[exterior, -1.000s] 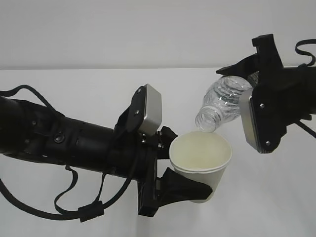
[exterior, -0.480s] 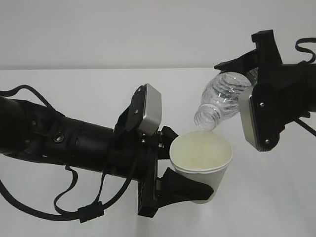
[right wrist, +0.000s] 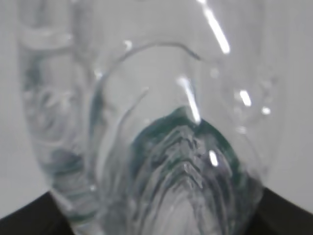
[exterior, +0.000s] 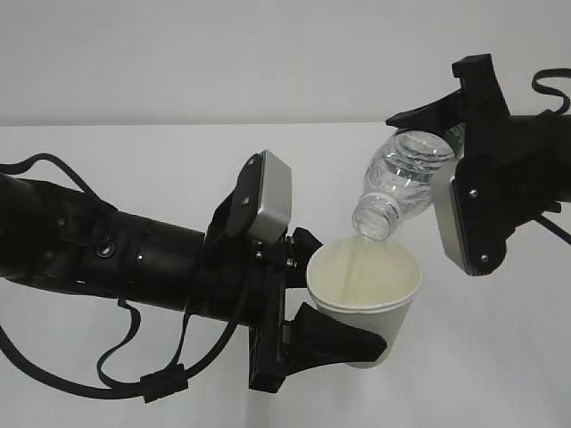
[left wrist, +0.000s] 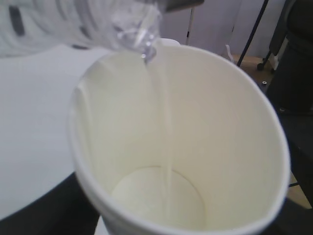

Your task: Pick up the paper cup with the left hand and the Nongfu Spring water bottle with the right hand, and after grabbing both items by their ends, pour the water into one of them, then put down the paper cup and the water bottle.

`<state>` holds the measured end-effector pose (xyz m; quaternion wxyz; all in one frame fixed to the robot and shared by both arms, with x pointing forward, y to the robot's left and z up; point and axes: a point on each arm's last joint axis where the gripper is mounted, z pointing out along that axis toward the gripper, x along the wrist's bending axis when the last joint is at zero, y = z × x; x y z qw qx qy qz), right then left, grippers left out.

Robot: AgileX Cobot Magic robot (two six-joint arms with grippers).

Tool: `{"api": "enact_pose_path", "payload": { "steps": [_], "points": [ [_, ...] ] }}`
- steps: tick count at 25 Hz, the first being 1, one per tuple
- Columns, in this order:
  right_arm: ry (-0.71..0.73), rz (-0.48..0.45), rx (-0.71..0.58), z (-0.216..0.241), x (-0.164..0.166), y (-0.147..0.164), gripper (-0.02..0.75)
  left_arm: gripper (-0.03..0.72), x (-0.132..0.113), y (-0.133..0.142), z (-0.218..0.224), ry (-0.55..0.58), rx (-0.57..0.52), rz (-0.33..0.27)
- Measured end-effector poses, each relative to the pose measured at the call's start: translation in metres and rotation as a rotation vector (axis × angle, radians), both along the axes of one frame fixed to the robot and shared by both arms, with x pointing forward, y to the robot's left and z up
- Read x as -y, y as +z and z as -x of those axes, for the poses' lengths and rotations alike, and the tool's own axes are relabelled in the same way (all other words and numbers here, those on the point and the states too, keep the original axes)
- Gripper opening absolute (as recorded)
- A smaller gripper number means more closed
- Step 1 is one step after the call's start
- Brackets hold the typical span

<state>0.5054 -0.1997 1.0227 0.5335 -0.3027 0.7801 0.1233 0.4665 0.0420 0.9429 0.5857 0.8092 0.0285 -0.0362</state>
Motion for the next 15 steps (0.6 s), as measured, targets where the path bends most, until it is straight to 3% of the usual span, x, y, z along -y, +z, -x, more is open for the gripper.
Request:
{"api": "enact_pose_path", "payload": {
  "steps": [15],
  "points": [
    [0.004, 0.003, 0.004, 0.0, -0.0001, 0.0001, 0.476, 0.5, 0.0, 0.0, 0.0, 0.0, 0.0, 0.0]
  ]
}}
